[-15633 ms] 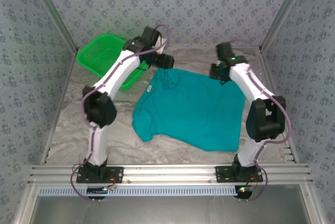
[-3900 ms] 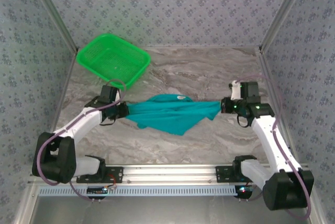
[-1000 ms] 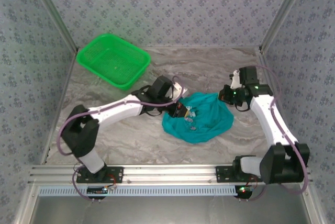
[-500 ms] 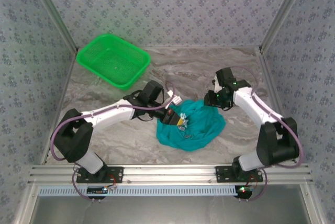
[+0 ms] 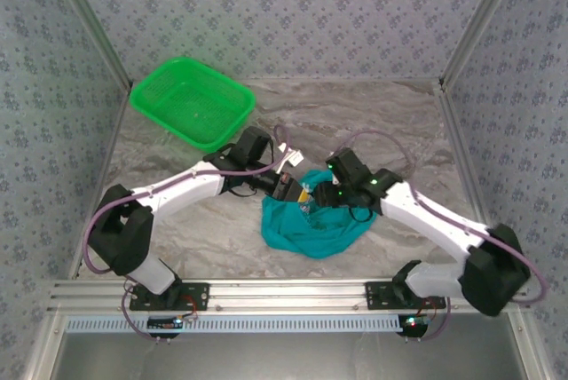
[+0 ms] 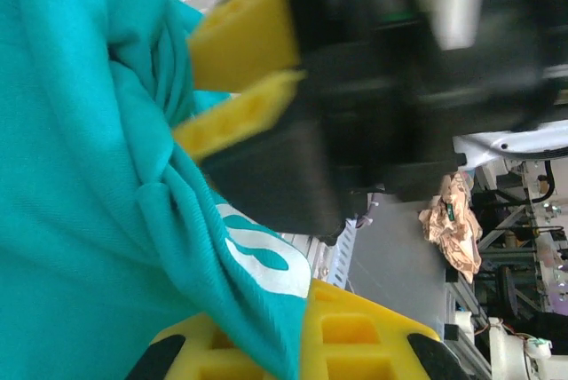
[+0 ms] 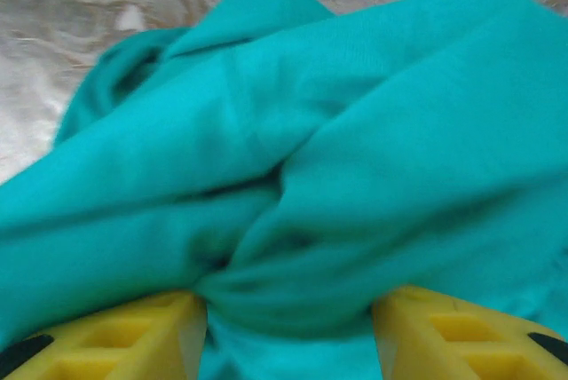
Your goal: Fold the inside-out t-shirt
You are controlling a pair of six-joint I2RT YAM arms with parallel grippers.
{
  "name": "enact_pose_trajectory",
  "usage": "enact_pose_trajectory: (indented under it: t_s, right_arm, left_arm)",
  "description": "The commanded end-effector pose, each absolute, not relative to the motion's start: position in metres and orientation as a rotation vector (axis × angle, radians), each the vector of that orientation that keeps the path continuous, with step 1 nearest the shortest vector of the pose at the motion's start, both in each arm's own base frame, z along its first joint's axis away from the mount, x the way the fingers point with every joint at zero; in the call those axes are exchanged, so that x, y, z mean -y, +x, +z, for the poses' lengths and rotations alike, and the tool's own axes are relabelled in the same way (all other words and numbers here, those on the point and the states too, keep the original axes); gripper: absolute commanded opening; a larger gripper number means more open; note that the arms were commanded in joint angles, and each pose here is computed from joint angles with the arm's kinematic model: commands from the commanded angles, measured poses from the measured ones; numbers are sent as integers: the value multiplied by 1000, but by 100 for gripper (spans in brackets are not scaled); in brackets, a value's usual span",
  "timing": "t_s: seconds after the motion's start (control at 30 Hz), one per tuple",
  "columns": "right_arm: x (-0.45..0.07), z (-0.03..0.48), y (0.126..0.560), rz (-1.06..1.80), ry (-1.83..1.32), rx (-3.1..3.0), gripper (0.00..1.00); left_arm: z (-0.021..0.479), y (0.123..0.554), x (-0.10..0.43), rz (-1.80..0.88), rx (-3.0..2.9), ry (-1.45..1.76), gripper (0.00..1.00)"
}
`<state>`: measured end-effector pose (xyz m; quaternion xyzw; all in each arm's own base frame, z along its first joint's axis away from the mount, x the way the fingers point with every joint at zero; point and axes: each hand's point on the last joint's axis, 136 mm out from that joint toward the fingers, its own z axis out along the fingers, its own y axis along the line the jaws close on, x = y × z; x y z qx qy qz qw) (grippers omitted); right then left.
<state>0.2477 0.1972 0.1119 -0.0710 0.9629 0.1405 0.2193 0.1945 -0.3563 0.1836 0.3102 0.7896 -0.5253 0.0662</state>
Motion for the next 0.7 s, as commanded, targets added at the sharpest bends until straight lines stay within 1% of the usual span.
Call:
enact_pose_trajectory:
  t_s: [0.0,0.03,0.1,0.13,0.17,0.23,0.33,0.4,0.5,0.53,0.57,0.67]
  right_arm:
    - [-202,95,277,323,-93,-2611,51]
    - [-205,91,282,326,-96,-2614,47]
    - [-206,94,289,309,-89,-2609,12]
    - [-201,99,289,289,-87,-2601,3]
    - [-196,109,288,280,-94,-2590,0]
    - [-181,126,282,275,-126,-2597,0]
    - [-171,158,260,359,-256,-2616,0]
    - [-176,182,238,549,-333,-2615,0]
    - [-165,212,230,834,-219,-2568,0]
    - [-155,214,232,834,-173,-2571,0]
    - [-141,210,233,773,-124,-2603,0]
    - [-104,173,238,574,30,-2728,0]
  left_arm:
    - [218,189,356,-1641,-2282,992,0]
    - [218,189,355,-1636,-2282,989,0]
    - [218,192,350,-1610,-2287,973,0]
    - [216,195,346,-1583,-2304,955,0]
    - [213,199,338,-1543,-2323,928,0]
    - [202,212,318,-1439,-2380,841,0]
    - [172,241,272,-1171,-2531,620,0]
    - [155,253,242,-1056,-2587,481,0]
    - [135,261,211,-963,-2617,325,0]
    - [127,261,202,-915,-2638,283,0]
    - [117,262,192,-849,-2666,246,0]
    - [87,257,181,-782,-2740,199,0]
